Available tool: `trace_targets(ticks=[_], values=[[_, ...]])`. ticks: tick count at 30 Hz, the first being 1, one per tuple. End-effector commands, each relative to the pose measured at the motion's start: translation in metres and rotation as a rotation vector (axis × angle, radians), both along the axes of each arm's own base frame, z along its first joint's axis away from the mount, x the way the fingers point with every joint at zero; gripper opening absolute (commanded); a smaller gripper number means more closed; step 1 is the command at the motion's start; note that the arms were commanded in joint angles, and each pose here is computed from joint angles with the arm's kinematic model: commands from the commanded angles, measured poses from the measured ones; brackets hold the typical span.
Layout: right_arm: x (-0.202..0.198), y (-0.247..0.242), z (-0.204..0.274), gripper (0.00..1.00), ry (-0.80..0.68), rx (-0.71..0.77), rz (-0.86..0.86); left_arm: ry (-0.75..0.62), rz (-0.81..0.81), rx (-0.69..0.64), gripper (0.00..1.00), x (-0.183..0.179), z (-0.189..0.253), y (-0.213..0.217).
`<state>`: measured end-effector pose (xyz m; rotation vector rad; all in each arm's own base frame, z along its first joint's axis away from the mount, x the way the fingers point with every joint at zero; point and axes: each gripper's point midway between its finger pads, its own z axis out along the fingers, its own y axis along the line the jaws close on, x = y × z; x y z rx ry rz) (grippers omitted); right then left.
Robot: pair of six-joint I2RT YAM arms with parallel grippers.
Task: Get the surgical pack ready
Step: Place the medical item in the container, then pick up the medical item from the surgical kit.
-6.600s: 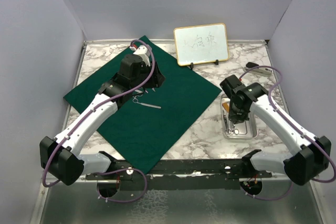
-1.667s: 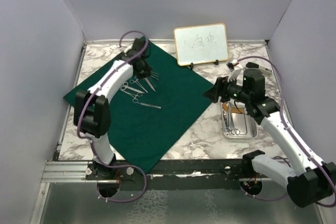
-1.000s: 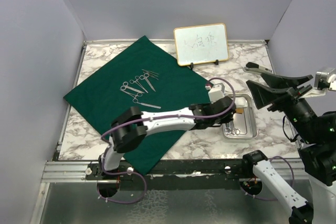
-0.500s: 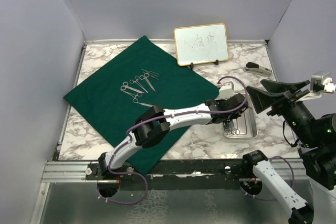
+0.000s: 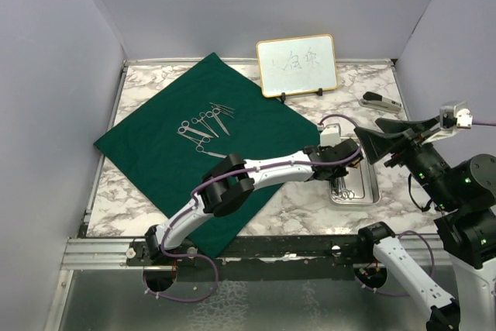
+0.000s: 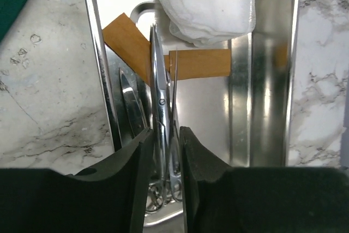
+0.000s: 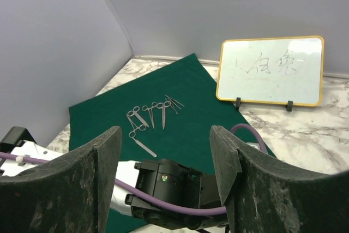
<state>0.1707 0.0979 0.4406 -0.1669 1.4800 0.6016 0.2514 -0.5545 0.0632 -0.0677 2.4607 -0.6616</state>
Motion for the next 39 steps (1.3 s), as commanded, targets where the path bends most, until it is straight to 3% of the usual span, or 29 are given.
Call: trace_targets(ticks=[1,6,8,12,17,22,26,31,39], values=[[0.01,0.004,-0.005,0.66,0.021,0.004,0.001,0.007,-0.062,-0.021,0.33,-0.001,0.025,-0.006],[0.018,0.006,-0.003,0.66,0.02,0.004,-0.002,0.012,-0.152,-0.067,0.38,-0.005,0.069,0.009],[0.023,0.005,-0.004,0.66,0.019,-0.001,-0.012,-0.03,-0.175,-0.076,0.46,-0.004,0.091,0.024],[0.038,0.009,-0.012,0.66,0.035,-0.007,-0.017,-0.063,-0.215,-0.146,0.46,0.006,0.122,0.062],[0.055,0.022,-0.03,0.66,0.085,-0.003,0.022,-0.069,-0.153,-0.068,0.46,0.023,0.117,0.163],[0.076,0.039,-0.06,0.66,0.164,-0.012,0.077,-0.052,0.061,0.124,0.5,0.048,0.089,0.293],[0.087,0.052,-0.078,0.65,0.206,-0.014,0.129,0.004,0.243,0.225,0.51,0.077,0.081,0.362],[0.095,0.06,-0.089,0.64,0.232,-0.014,0.156,0.077,0.471,0.268,0.5,0.129,0.073,0.388],[0.094,0.057,-0.106,0.64,0.256,-0.028,0.139,0.21,0.592,0.28,0.39,0.201,0.034,0.383]])
